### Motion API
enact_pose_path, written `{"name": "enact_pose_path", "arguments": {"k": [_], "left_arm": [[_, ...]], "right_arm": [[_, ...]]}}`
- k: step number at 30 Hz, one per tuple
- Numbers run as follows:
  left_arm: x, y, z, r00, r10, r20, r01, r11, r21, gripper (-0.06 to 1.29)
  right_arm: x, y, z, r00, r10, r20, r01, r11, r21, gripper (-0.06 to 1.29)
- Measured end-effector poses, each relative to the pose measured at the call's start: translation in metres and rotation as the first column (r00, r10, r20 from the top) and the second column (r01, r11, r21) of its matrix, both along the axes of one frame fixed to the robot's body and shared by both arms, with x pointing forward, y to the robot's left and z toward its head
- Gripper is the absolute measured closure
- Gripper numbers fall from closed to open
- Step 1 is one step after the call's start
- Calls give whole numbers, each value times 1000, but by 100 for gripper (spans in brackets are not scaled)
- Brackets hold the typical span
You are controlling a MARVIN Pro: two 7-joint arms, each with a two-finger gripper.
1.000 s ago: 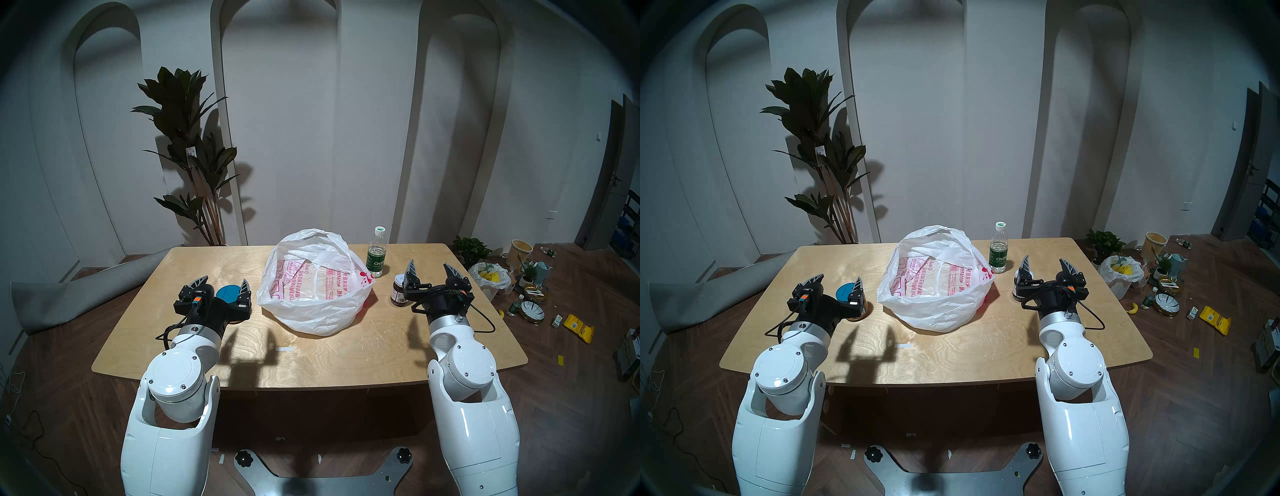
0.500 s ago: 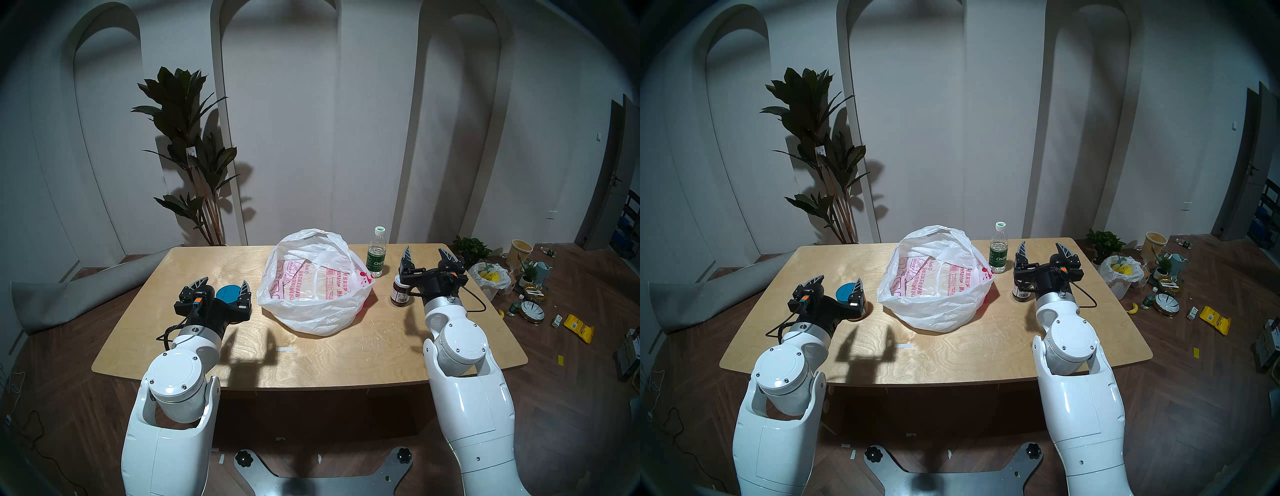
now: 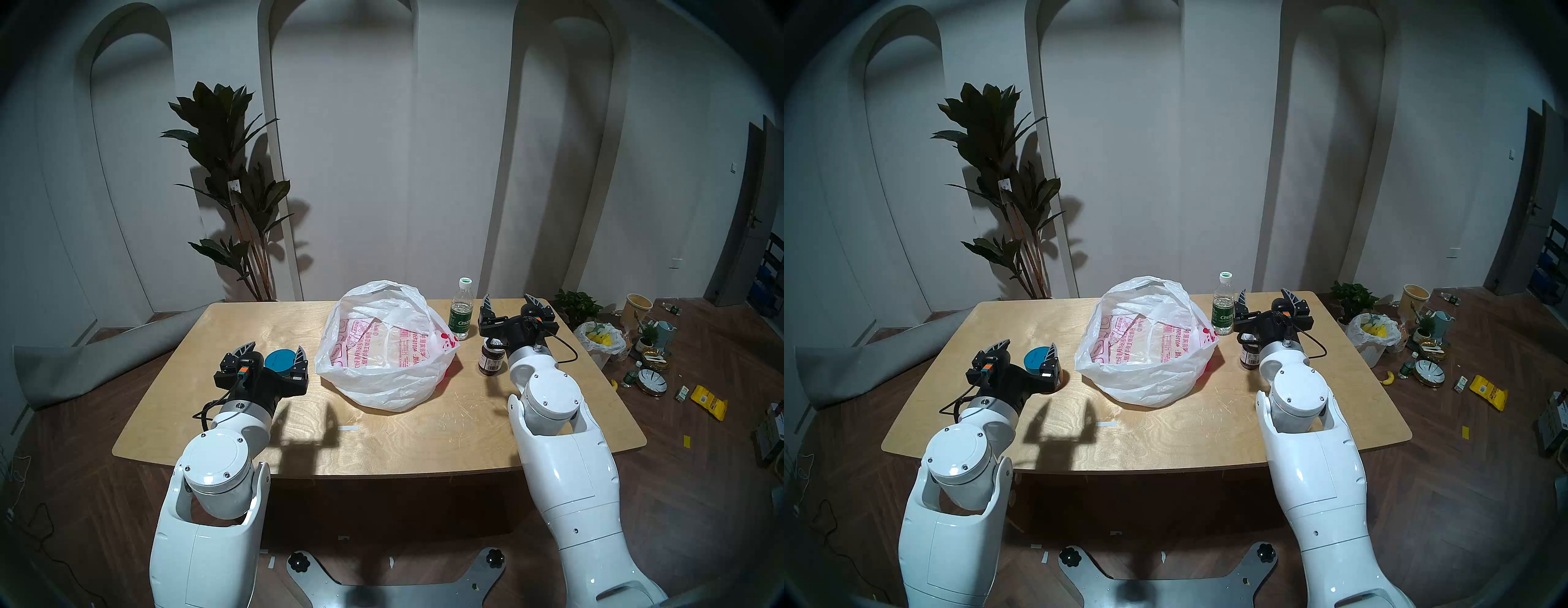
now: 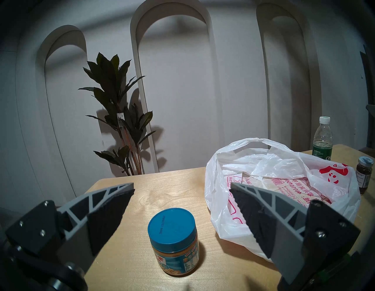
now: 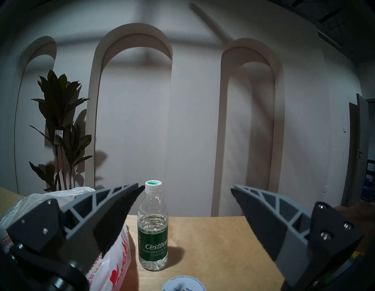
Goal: Bag the groceries: heavy items first, fragile items on top
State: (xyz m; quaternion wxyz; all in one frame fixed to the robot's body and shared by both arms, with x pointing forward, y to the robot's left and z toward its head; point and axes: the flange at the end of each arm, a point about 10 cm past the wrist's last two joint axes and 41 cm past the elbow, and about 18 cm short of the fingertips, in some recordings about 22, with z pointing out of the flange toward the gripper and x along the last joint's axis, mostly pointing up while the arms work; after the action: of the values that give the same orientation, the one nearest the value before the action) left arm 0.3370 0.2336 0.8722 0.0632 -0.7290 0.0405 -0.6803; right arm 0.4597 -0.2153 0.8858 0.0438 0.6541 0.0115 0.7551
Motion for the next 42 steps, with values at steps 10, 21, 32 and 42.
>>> {"name": "enact_pose_path", "arguments": {"k": [10,21,32,42], "left_arm": [[0,0,-3,1000,1,-6,-1,1000,3,-2],[0,1,-5,1000,2,-12,-2,1000,6,-2],[1,1,-7,1000,3,-16,-3,1000,9,-2],[1,1,-7,1000,4,-18,-4,1000,11,-2]], "right_arm": [[21,13,30,999,19,42,-18,1000,-15,-2],[49,22,39,1000,21,15,-21,999,-31,-2],[79,25,21,996,5,-95,-11,998,-59,-2],[102,23,6,982,-21,-187,6,997,-82,-2]]}}
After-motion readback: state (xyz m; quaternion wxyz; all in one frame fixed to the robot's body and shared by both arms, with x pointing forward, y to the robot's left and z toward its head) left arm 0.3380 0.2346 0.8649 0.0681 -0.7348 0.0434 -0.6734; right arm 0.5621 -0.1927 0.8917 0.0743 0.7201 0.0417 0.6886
